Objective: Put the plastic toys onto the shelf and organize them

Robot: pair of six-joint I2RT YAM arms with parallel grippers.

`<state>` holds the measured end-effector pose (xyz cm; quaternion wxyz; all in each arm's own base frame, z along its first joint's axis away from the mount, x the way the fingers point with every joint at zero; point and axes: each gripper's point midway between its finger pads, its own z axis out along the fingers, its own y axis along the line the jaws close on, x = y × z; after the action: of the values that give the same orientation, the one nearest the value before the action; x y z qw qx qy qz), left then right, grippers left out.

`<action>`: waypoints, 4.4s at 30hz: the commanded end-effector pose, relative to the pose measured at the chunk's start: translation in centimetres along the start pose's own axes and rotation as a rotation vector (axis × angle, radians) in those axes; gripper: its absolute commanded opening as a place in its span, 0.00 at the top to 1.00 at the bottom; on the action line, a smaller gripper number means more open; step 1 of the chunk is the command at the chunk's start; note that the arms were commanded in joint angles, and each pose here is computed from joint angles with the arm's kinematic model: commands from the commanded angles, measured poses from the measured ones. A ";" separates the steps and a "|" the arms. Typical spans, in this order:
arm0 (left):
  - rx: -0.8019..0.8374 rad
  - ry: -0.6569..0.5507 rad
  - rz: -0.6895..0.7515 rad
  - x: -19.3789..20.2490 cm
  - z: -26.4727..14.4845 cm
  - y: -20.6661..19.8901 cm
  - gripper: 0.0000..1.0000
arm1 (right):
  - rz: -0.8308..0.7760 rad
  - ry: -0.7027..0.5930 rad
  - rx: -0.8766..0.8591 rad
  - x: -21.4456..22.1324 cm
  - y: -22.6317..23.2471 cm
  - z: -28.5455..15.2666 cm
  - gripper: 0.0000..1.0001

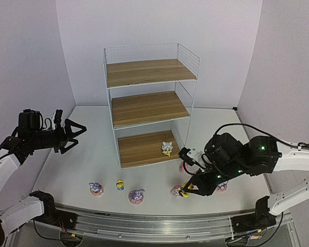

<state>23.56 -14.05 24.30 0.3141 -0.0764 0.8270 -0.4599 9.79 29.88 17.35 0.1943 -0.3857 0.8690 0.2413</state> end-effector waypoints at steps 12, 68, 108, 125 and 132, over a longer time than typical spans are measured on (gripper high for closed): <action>0.830 0.514 0.352 15.1 0.9 -14.1 0.01 | -0.928 -0.281 -0.561 -9.8 12.3 -1.4 1.00; 0.767 0.293 0.691 15.4 4.0 -19.6 1.00 | -0.764 -0.527 -0.471 -16.0 13.0 -7.0 0.04; 0.631 0.084 0.735 11.6 5.7 -20.0 0.95 | 0.279 -0.649 -0.418 -20.5 6.9 -2.5 0.90; -0.323 -0.123 0.353 4.6 4.3 -3.8 0.00 | 0.390 -0.694 0.199 -15.9 -5.2 4.7 1.00; -0.637 -0.169 0.197 4.5 2.0 2.4 0.00 | 0.330 -0.704 0.304 -16.7 -6.5 11.2 1.00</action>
<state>21.30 -20.67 20.51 0.3827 -0.0244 0.8946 -0.2292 24.85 40.44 14.24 0.4346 -0.1228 0.8524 0.2635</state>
